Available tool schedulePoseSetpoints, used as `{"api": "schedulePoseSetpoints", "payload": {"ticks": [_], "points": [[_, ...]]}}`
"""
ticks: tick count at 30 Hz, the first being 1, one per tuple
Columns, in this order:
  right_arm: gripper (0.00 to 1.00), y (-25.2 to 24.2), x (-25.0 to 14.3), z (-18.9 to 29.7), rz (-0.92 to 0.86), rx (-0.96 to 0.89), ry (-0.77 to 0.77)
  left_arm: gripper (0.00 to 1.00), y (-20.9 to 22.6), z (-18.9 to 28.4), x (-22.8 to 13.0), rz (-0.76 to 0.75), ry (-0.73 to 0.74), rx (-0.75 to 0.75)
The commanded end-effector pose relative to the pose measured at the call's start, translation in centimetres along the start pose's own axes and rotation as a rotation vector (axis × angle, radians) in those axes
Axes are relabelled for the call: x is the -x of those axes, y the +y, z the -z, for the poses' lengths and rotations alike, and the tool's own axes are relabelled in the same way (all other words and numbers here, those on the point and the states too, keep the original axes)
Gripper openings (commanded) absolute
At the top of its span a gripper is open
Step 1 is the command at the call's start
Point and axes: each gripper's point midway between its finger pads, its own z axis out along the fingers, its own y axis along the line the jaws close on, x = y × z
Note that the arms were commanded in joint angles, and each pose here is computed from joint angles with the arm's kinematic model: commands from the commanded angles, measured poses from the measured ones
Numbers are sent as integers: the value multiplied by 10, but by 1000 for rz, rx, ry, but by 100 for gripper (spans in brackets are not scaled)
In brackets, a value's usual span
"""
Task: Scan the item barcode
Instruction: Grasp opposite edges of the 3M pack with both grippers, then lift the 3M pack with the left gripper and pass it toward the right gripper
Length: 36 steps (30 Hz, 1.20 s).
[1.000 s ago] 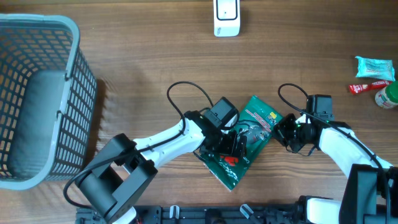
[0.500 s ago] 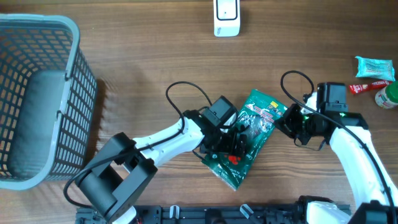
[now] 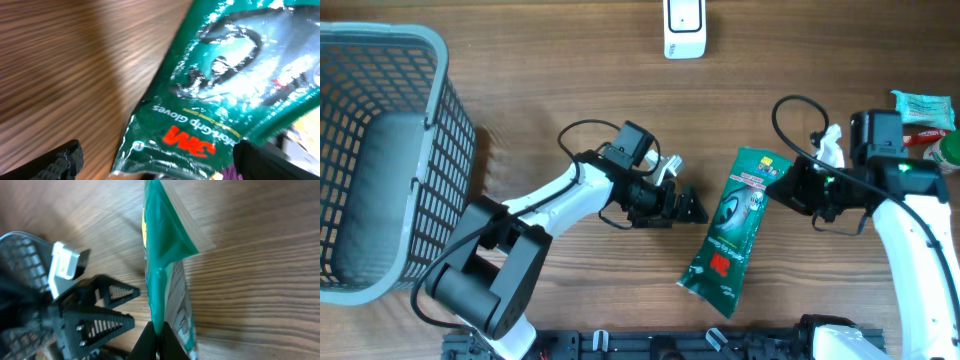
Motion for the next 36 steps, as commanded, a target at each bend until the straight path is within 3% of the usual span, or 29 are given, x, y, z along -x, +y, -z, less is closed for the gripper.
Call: {"api": "schedulePoseSetpoints", "payload": {"ticks": [1, 4, 15, 20, 23, 24, 26, 29, 33, 36], "points": [[4, 36, -2, 16, 126, 151, 4, 100, -30, 2, -8, -92, 62, -185], [4, 57, -9, 22, 158, 272, 35, 100, -40, 2, -8, -129, 68, -234], [4, 93, -6, 60, 225, 340, -3, 100, -44, 3, -3, -164, 49, -250], [4, 102, -17, 65, 205, 405, 44, 100, -87, 19, -8, -331, 88, -484], [4, 103, -15, 65, 210, 409, 39, 100, -93, 22, -6, -332, 93, -508], [4, 103, -15, 65, 213, 410, 36, 96, -93, 22, -6, -328, 94, -509], [4, 103, -11, 65, 217, 408, 24, 77, -94, 23, -8, -329, 102, -520], [4, 98, -2, 63, 188, 362, -9, 63, -97, 26, -12, -332, 120, -545], [4, 92, 9, 60, 178, 313, -53, 29, -98, 27, -13, -329, 128, -554], [5, 61, 27, 55, 88, 126, -134, 4, -103, 32, -18, -332, 158, -596]]}}
